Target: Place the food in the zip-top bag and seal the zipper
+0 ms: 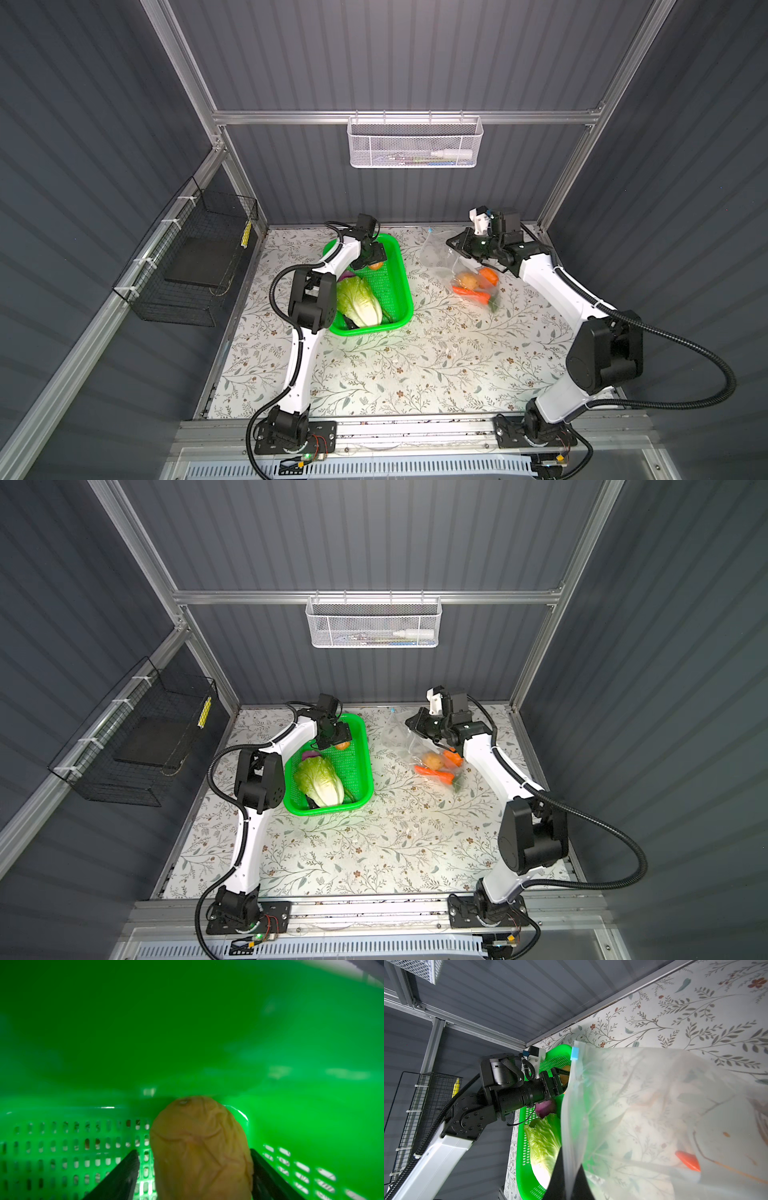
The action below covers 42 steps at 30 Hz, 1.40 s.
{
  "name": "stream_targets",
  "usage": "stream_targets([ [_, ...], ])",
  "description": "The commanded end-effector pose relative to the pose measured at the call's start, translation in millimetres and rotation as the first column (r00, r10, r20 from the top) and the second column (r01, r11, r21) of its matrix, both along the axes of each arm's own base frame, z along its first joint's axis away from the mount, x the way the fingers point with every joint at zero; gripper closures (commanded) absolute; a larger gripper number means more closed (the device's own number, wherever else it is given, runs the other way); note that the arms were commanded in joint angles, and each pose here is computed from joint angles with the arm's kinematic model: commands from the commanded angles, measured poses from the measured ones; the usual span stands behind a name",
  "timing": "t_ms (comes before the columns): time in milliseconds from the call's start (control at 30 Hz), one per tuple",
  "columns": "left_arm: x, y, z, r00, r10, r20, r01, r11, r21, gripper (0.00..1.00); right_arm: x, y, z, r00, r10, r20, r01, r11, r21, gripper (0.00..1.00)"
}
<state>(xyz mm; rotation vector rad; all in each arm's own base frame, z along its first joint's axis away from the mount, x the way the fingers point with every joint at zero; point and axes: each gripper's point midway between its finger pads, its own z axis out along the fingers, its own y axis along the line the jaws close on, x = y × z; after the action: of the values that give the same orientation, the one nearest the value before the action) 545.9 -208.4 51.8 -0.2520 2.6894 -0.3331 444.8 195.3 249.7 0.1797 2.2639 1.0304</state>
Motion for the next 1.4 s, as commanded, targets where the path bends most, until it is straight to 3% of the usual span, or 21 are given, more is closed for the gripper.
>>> stream_targets([
  [0, 1.9, -3.3, -11.0, 1.000, -0.012, -0.009, 0.012, 1.000, 0.001, 0.28, -3.1, -3.8, 13.1, 0.999, 0.000, 0.039, 0.000, 1.000, -0.009, 1.00],
  [133, 4.8, -5.0, -0.5, 1.000, -0.013, 0.019, 0.013, 1.000, -0.011, 0.44, -3.8, -4.7, 13.7, 0.999, -0.005, 0.040, 0.006, 1.000, -0.011, 1.00],
  [267, 3.9, -5.2, 13.1, 0.999, -0.010, 0.045, 0.011, 1.000, -0.024, 0.51, -4.5, -4.4, 13.6, 0.999, -0.006, 0.039, 0.006, 1.000, -0.009, 1.00],
  [600, -4.3, -13.0, 98.0, 0.983, 0.022, 0.183, 0.003, 0.990, -0.138, 0.50, -7.1, -4.6, 17.5, 0.999, 0.000, 0.047, 0.000, 1.000, -0.006, 1.00],
  [833, -28.3, -39.8, 173.5, 0.954, 0.019, 0.301, 0.060, 0.966, -0.253, 0.50, -10.3, -2.7, 17.1, 0.999, 0.015, 0.046, -0.015, 1.000, 0.002, 1.00],
  [1000, -57.9, -77.3, 208.7, 0.940, -0.019, 0.340, 0.145, 0.925, -0.351, 0.50, -12.5, -2.7, 20.5, 0.998, 0.025, 0.060, -0.025, 1.000, 0.002, 1.00],
  [1167, -83.6, -122.5, 235.4, 0.931, -0.067, 0.359, 0.243, 0.848, -0.471, 0.50, -16.5, -2.6, 18.8, 0.997, 0.029, 0.067, -0.030, 1.000, 0.010, 1.00],
  [1367, -111.0, -169.4, 237.5, 0.925, -0.172, 0.339, 0.336, 0.786, -0.518, 0.50, -18.7, -4.1, 21.6, 0.997, 0.004, 0.082, -0.008, 0.999, 0.042, 1.00],
])
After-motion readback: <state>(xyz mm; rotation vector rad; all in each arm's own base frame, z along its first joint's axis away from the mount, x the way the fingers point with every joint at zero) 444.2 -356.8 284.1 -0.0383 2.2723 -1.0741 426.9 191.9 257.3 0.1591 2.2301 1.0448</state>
